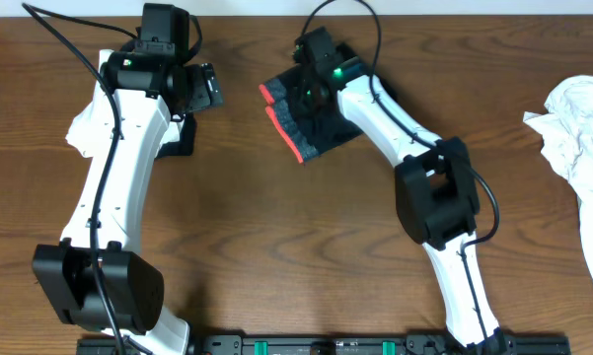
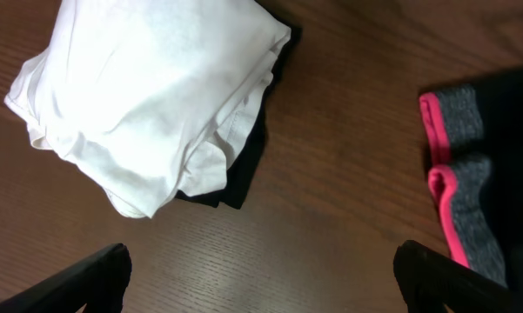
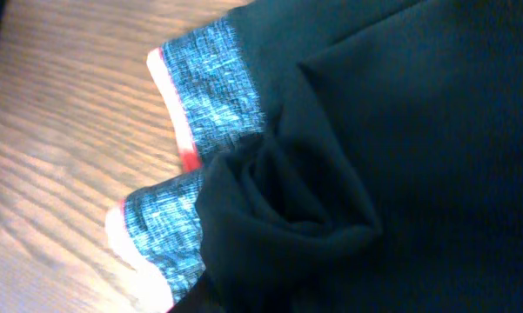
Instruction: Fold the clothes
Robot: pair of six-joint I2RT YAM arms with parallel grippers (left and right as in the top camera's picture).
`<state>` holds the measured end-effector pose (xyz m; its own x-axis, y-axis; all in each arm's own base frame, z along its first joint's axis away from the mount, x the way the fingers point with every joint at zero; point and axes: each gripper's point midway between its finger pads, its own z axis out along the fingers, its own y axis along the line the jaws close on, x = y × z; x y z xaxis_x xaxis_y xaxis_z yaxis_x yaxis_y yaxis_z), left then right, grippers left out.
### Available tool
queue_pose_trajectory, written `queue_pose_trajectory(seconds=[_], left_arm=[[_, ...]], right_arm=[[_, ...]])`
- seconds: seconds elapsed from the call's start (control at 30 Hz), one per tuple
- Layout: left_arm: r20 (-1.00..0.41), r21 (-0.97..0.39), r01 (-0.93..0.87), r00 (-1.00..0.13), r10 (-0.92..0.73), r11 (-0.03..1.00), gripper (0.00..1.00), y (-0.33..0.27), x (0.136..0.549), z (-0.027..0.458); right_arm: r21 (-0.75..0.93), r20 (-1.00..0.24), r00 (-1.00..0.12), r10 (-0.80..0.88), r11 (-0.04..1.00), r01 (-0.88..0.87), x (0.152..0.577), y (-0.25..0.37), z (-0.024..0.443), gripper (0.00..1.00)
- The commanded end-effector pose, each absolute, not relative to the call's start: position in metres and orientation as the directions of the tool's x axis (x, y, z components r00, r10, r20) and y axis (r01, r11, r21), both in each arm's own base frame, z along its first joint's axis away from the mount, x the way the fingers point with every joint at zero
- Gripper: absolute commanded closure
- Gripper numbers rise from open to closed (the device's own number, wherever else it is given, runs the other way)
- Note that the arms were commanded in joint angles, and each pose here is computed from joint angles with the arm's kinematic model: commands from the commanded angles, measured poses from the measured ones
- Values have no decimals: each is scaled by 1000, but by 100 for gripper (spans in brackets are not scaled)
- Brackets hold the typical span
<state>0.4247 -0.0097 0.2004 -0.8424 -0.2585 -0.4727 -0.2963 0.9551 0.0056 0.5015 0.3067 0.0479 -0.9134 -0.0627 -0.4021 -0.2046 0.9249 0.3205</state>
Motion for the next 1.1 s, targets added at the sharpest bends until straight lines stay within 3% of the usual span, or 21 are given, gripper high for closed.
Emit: queue_pose_trajectory(seconds=[0.0,0.2,0.47,0.57,0.7,0.73,1.07], left_arm=[[-475,14,-300,-841,-258,954,2,-7,425,201],[-475,14,-300,-841,-258,954,2,-7,425,201],[-475,13,-301,-841,-259,954,2,-7,425,201],[-475,13,-301,-841,-259,954,2,-7,425,201],[-475,13,-301,-841,-259,954,2,-7,425,201],[-475,13,-301,-841,-259,953,2,-7,425,201],[-475,13,-301,-841,-259,953,2,-7,425,201]], right_arm=[[367,-418,-906,-74,898,-243,501,324,57,51],[532,-496,-838,-228,683,-500,486,342,112,33],[475,-567,-820,-83,779,-408,517,250,188,31],[470,-541,-839,-49,810,-351,522,222,183,39],[480,-476,-879,-33,828,-291,522,205,155,78],[481,-459,-888,-34,830,-281,520,204,146,82],[488,-299,-951,-76,845,-221,473,207,46,90]])
